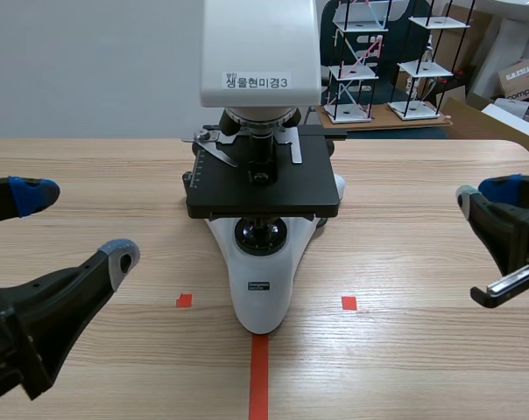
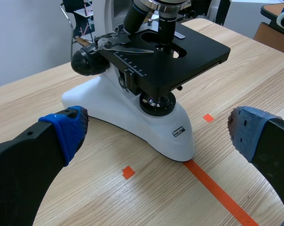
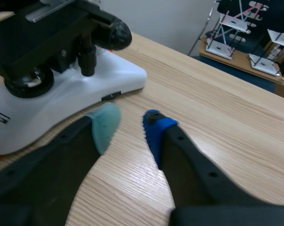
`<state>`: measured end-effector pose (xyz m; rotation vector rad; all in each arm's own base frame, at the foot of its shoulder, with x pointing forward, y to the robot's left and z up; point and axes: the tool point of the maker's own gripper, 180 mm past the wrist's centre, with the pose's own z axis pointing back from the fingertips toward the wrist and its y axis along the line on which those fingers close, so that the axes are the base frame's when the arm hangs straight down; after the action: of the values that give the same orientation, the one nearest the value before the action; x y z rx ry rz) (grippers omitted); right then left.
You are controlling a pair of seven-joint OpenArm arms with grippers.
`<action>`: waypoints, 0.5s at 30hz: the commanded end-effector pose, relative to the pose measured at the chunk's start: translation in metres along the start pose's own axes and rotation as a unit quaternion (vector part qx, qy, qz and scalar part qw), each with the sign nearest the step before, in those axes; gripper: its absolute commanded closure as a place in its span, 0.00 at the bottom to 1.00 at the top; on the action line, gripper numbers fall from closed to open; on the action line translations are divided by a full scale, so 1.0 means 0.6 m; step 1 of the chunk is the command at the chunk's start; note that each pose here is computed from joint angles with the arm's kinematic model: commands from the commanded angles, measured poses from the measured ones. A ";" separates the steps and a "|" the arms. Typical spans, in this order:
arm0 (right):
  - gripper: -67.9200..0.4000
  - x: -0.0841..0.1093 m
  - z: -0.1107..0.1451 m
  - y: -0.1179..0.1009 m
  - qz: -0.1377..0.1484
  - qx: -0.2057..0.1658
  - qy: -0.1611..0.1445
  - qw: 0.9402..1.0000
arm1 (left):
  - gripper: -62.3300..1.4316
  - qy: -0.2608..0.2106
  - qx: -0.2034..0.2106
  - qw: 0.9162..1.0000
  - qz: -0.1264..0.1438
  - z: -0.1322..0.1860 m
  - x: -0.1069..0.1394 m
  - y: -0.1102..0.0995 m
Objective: Point at the stage knob
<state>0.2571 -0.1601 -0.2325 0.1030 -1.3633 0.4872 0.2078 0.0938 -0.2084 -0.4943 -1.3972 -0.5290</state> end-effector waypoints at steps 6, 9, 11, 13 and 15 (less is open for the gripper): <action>1.00 -0.028 -0.015 -0.029 0.000 -0.040 0.010 0.999 | 0.00 -0.011 0.002 1.000 0.004 0.001 0.008 0.000; 1.00 -0.063 -0.023 -0.048 -0.013 -0.052 0.028 0.998 | 0.00 -0.011 0.002 1.000 0.004 0.001 0.008 0.000; 1.00 -0.084 -0.026 -0.058 -0.020 -0.057 0.035 0.998 | 0.00 -0.011 0.002 1.000 0.004 0.001 0.008 0.000; 1.00 -0.103 -0.027 -0.065 -0.028 -0.057 0.038 0.997 | 0.00 -0.011 0.002 1.000 0.004 0.001 0.008 0.000; 1.00 -0.119 -0.029 -0.069 -0.032 -0.054 0.039 0.997 | 0.00 -0.011 0.002 1.000 0.004 0.001 0.008 0.000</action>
<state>0.2729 -0.2095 -0.3106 0.0458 -1.2556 0.3350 0.2078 0.0938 -0.2084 -0.4943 -1.3972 -0.5290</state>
